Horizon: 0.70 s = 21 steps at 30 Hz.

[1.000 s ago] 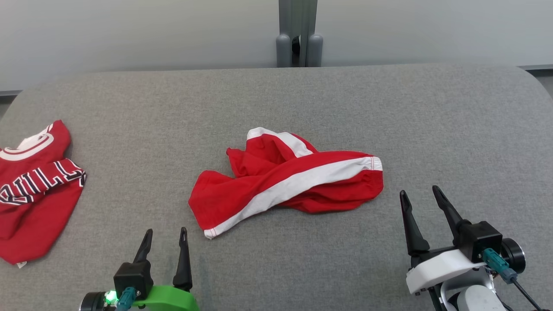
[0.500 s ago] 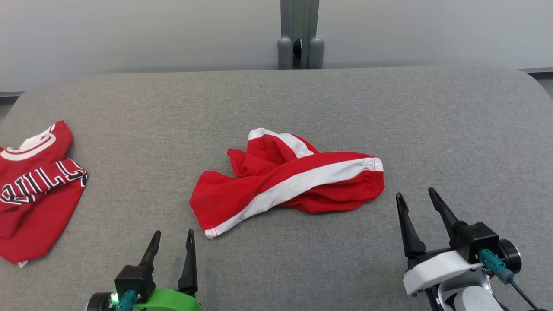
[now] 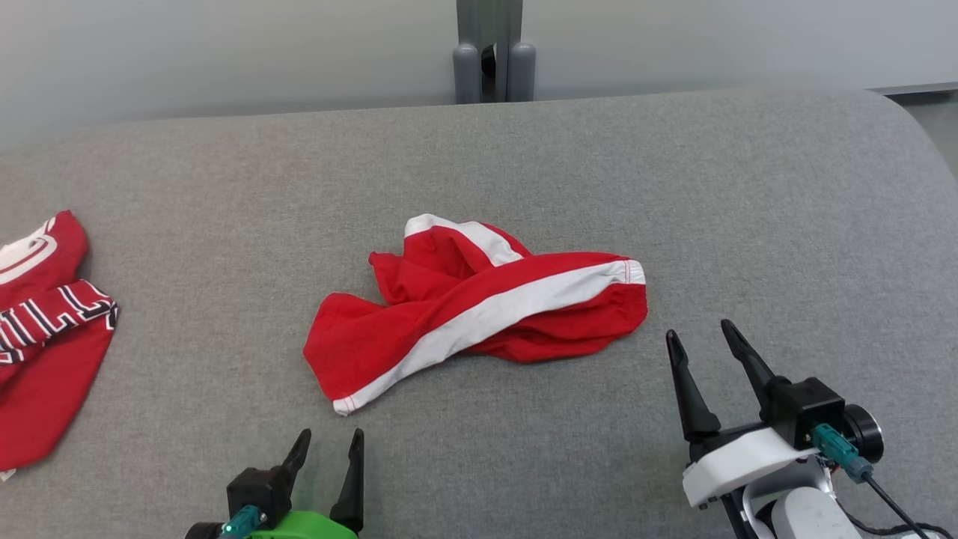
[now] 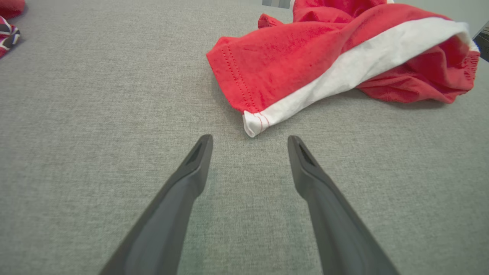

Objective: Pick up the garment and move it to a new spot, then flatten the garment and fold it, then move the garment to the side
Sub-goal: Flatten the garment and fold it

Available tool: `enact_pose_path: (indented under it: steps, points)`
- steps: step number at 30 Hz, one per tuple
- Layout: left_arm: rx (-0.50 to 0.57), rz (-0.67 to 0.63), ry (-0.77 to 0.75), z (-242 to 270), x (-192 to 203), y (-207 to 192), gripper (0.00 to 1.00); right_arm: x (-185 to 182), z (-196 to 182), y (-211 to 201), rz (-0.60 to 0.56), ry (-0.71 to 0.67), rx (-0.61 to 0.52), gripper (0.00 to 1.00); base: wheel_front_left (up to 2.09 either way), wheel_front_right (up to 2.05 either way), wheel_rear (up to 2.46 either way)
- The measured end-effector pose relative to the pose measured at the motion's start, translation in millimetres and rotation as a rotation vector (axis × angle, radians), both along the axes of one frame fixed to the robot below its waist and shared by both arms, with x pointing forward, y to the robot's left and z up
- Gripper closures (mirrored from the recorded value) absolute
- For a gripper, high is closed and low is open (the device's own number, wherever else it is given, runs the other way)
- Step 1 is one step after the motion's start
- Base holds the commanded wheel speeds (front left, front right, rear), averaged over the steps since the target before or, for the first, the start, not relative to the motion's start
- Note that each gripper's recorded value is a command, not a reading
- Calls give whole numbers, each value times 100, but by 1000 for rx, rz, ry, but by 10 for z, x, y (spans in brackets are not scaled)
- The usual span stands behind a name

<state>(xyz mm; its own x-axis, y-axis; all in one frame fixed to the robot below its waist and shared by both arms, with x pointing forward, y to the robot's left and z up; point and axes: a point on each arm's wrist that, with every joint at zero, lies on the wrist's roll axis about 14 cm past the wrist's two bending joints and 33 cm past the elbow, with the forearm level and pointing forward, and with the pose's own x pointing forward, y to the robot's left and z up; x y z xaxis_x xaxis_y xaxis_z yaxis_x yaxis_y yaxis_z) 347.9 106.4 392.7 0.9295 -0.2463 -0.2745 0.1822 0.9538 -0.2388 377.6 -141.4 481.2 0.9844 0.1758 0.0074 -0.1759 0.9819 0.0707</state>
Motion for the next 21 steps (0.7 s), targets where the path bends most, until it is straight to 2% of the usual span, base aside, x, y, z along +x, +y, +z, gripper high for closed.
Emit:
enact_pose_path:
  steps: [8,21]
  points:
    - [-36,-29,77,-208,93,-126,0,96,-42,-73,-21,11,-1,0,0,0,0]
    - [-71,-45,71,-227,357,-228,0,212,-111,-173,-52,30,19,0,0,0,0]
